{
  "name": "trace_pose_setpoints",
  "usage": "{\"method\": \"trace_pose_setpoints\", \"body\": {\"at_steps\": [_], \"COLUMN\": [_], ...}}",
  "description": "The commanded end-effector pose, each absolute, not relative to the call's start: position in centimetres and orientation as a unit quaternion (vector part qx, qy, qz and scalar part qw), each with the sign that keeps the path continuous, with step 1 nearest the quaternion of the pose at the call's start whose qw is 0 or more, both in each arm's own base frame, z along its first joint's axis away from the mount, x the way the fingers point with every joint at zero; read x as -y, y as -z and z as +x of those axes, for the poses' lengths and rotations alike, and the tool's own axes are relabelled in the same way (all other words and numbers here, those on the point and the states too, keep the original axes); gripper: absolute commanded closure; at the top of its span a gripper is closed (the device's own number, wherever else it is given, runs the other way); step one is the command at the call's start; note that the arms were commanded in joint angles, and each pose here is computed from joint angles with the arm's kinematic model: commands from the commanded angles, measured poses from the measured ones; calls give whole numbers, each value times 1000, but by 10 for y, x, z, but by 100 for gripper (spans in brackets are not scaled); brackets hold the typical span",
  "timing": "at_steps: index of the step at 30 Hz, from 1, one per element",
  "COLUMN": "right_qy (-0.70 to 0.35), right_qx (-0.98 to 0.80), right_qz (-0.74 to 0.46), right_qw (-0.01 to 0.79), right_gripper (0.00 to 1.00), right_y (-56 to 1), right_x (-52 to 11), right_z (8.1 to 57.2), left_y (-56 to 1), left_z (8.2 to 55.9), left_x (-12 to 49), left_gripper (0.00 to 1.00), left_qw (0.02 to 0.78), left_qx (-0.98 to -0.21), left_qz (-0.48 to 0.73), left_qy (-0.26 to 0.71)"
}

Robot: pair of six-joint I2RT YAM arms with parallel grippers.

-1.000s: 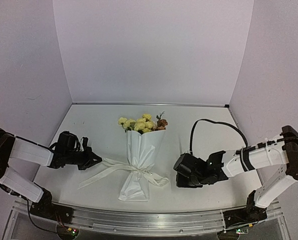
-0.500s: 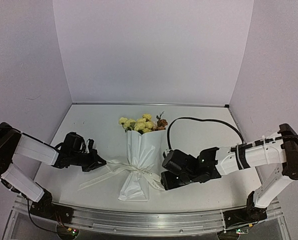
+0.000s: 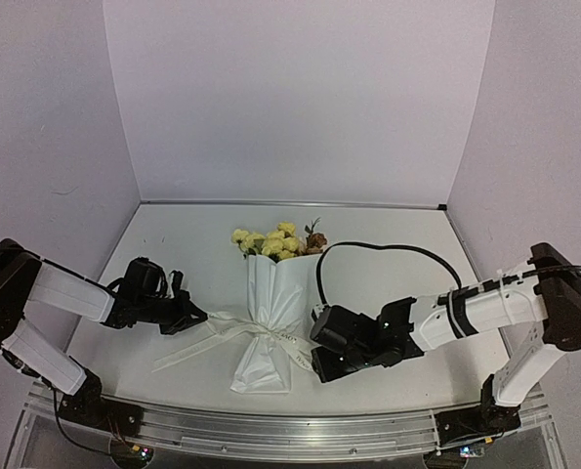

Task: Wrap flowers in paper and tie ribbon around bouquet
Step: Tie the half-tied ribbon around the folded bouquet.

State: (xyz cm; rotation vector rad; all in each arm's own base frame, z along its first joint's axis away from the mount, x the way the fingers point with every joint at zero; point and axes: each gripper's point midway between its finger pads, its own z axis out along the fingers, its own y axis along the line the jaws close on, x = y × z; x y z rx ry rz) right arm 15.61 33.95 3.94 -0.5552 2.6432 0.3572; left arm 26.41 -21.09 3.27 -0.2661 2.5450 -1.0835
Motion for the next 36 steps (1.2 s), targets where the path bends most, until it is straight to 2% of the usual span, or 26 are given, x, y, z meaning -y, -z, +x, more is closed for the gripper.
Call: {"method": "trace_pose_setpoints", "body": {"at_steps": [1, 25, 27, 29, 30, 33, 36], "right_qy": [-119, -96, -95, -91, -89, -82, -72], "right_qx": [-947, -951, -952, -953, -954, -958, -961], "right_qz": [-166, -196, -194, -188, -184, -164, -143], "right_qw": [247, 217, 217, 218, 218, 220, 226], "right_gripper": [52, 58, 62, 75, 85, 99, 100], "right_y": [-54, -26, -26, -27, -28, -29, -32], "right_x": [-324, -351, -350, -348, -346, -336, -324], "right_z": [168, 175, 175, 175, 175, 175, 175], "left_y": [-46, -49, -48, -47, -47, -47, -44], "left_z": [274, 276, 276, 276, 276, 277, 278], "left_x": [215, 217, 217, 216, 215, 212, 207], "left_gripper": [100, 100, 100, 100, 100, 100, 100], "left_qw": [206, 206, 206, 206, 206, 211, 213], "left_qx": [-894, -893, -892, -893, -893, -893, -897], "left_qz": [-80, -79, -80, -84, -86, -93, -104], "left_qy": [390, 393, 393, 392, 391, 386, 374]}}
